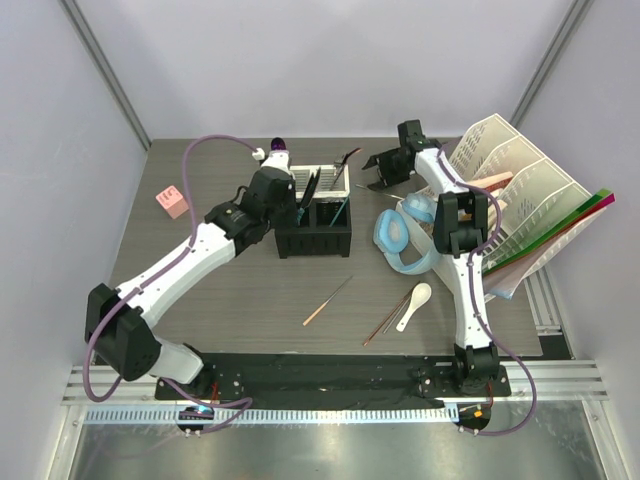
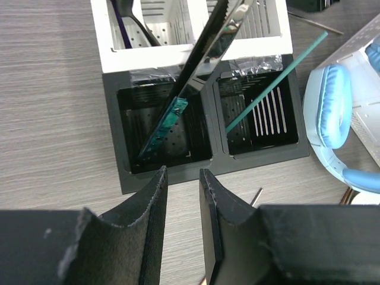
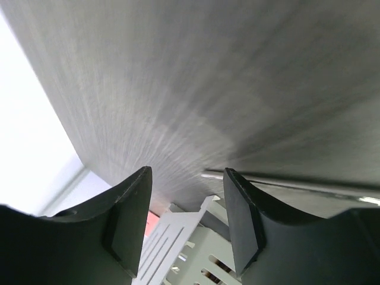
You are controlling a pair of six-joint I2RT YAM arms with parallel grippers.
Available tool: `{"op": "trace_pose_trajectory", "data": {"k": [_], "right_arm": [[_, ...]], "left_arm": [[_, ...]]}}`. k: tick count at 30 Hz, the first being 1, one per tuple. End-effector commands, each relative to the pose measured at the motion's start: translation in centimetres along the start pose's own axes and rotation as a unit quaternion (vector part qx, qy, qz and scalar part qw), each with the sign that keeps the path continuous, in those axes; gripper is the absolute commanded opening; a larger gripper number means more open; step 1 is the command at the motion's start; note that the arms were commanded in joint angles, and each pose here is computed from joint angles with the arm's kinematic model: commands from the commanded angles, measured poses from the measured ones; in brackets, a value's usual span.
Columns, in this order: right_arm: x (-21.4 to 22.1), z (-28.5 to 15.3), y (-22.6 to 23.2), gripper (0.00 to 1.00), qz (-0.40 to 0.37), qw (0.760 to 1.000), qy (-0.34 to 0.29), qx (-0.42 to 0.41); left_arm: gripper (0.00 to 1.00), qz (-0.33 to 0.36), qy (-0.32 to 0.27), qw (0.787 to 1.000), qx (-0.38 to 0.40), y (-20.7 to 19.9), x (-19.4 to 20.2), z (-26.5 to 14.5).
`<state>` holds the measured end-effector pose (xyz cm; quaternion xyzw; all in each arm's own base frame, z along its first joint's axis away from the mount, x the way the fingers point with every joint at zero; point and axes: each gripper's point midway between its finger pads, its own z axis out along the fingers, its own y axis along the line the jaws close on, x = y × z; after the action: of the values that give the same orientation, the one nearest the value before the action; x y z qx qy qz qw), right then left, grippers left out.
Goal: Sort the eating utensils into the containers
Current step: Pick up the chopstick from the center of the board.
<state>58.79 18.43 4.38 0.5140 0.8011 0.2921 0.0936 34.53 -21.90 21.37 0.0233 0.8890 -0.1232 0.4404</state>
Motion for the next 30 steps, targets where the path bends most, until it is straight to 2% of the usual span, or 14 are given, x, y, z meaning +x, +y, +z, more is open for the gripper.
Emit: {"op": "trace_pose_trajectory", "data": {"k": [1,8,13,20,23,28,29,30], "right_arm": [[0.6,-1.2,3.2,0.57,-0.131,0.989,0.02,-0.068],[-0.4,-2.9,4.6,0.56,-0.285,0.952,-0.012,-0.107],[-0.3,-6.3,4.7,0.56,-0.372,0.921,-0.034,-0.107],[0.3,-7.3,2.7,0.61,-0.523,0.849,-0.04,-0.058],[0.1,-6.6,2.7,0.61,-0.53,0.845,-0.038,-0.06],[1.4,-5.5,2.7,0.61,-0.596,0.801,-0.031,-0.053],[1.2,-5.3,2.2,0.61,-0.603,0.796,-0.036,-0.033],[0.0,-4.8,1.5,0.62,-0.623,0.78,-0.058,0.0]], "left_arm": [[0.28,-0.005,-0.007,1.0,0.026,-1.1,-0.5,0.1],[0.28,0.009,0.019,0.999,0.028,-1.1,0.9,0.0],[0.28,0.018,0.033,0.999,0.022,-0.8,1.5,0.1],[0.28,0.031,0.054,0.998,0.027,-1.3,2.0,0.7],[0.28,0.035,0.068,0.997,0.03,-1.6,2.4,1.1],[0.27,0.044,0.087,0.995,0.035,-2.0,2.8,1.4],[0.27,0.046,0.093,0.994,0.034,-2.0,3.0,1.5],[0.27,0.048,0.097,0.994,0.034,-2.1,3.2,1.5]]}}
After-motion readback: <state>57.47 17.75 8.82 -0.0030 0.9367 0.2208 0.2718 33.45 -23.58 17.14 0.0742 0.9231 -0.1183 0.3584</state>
